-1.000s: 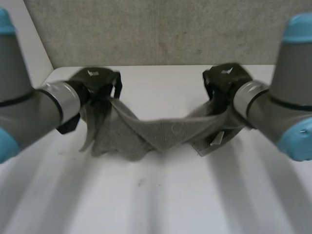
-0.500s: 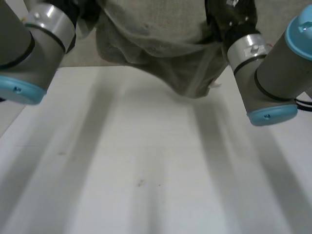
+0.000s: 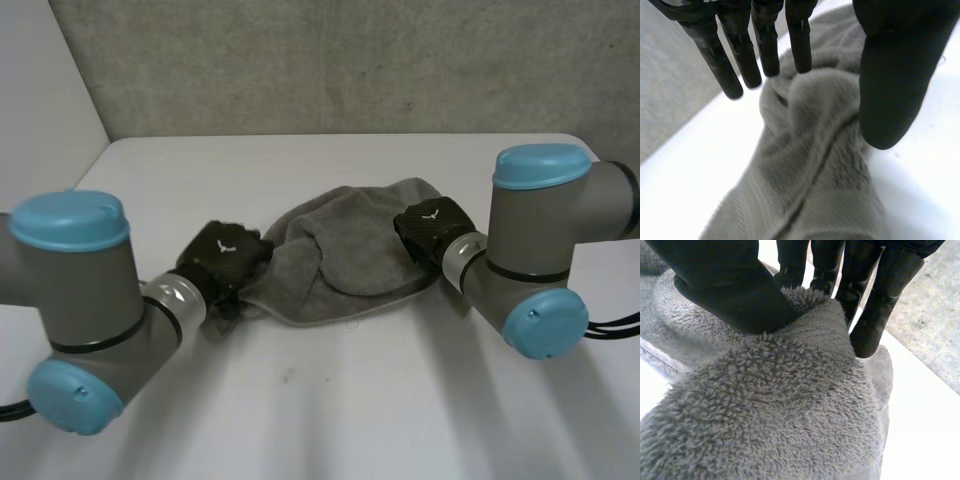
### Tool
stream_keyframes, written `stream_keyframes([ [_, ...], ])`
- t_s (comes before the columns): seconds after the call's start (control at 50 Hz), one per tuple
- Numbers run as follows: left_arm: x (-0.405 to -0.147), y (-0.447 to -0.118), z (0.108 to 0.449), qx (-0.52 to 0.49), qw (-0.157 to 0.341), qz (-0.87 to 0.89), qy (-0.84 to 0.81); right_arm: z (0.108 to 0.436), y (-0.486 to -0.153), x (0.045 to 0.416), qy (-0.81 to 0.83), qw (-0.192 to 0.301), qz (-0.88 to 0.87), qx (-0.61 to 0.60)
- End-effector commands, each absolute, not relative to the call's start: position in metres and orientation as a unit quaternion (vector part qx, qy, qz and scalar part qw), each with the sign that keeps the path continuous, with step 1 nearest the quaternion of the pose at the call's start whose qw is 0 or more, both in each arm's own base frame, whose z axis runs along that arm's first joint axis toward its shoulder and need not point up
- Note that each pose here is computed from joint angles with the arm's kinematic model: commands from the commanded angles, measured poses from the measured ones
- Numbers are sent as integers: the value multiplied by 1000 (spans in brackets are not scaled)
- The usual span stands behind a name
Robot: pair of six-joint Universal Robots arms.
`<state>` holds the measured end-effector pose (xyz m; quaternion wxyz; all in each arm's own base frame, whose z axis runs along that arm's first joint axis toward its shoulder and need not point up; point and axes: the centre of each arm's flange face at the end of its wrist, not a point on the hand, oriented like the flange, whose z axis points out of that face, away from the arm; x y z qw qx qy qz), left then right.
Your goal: Fold the towel.
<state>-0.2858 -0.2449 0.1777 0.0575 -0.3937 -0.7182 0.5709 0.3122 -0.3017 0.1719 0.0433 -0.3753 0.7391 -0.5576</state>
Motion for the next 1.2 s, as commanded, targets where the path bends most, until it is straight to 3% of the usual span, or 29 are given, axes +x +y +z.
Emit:
stream_keyframes([
  [0.02,-282,-245,206,-382,56,604,-698,182,-291,304,743,44,-557,-368],
  [0.16,-252,-282,206,-344,28,607,-716,178,-286,299,752,46,-548,-364],
  [0.52,-218,-313,153,-344,78,545,-761,171,-294,291,767,57,-545,-333],
  [0.86,-219,-323,139,-342,80,539,-766,162,-292,291,771,56,-538,-335],
  [1.1,-227,-326,154,-341,85,557,-752,163,-293,290,770,52,-539,-337],
  [1.2,-230,-325,181,-340,81,585,-732,187,-296,282,764,48,-556,-323],
])
